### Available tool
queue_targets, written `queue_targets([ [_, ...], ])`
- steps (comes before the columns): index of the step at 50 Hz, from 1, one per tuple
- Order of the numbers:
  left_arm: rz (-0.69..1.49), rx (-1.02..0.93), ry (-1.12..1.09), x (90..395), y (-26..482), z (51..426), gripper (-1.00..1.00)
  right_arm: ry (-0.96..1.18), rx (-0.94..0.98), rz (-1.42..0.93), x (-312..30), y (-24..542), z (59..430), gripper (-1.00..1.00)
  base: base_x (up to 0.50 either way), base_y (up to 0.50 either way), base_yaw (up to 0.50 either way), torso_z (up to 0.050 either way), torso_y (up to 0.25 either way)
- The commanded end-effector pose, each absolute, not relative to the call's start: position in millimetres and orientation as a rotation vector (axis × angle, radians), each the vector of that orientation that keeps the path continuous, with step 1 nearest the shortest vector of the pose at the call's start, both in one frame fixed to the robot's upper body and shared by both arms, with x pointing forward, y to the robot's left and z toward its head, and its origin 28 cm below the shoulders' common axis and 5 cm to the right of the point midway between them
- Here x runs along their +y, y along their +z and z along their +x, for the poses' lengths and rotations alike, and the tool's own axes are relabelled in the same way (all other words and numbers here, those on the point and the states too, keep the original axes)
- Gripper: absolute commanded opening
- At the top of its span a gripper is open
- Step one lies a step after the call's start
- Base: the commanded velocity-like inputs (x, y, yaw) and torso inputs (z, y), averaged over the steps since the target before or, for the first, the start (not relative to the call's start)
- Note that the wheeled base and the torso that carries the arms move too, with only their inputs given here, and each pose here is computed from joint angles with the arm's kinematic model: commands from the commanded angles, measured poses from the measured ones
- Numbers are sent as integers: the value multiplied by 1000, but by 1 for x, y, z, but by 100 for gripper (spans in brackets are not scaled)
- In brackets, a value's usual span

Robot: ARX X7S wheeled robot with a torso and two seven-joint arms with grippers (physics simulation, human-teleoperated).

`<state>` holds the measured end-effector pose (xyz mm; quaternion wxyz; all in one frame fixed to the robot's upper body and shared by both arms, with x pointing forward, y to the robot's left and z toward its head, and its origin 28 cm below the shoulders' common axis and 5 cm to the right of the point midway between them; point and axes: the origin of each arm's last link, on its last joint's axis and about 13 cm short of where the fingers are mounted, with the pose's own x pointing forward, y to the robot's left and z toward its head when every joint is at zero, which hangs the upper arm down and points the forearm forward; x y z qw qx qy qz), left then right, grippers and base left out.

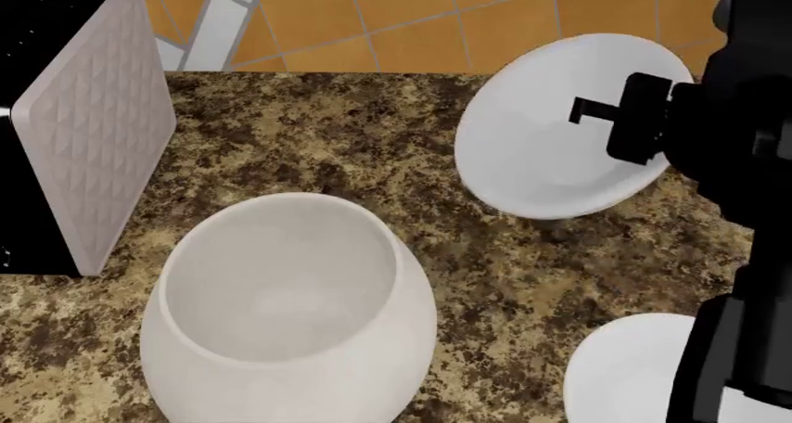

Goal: Stack the bowls from largest to smallest.

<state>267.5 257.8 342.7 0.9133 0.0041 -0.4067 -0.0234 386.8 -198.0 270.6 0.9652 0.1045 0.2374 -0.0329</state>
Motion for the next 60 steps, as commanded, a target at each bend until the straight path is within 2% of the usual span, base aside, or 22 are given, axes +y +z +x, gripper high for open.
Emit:
queue_targets([
  [1,5,-839,-54,255,344,266,100,-4,402,260,-197,282,371,-100,0,0,0,0,0],
  [20,0,-846,-56,255,346,264,100,206,377,309,-175,289,359,-100,0,0,0,0,0],
  [51,-9,-854,-62,253,349,262,100,414,327,361,-146,312,347,-100,0,0,0,0,0],
  [60,-13,-856,-61,253,349,262,100,536,337,357,-127,312,338,-100,0,0,0,0,1],
])
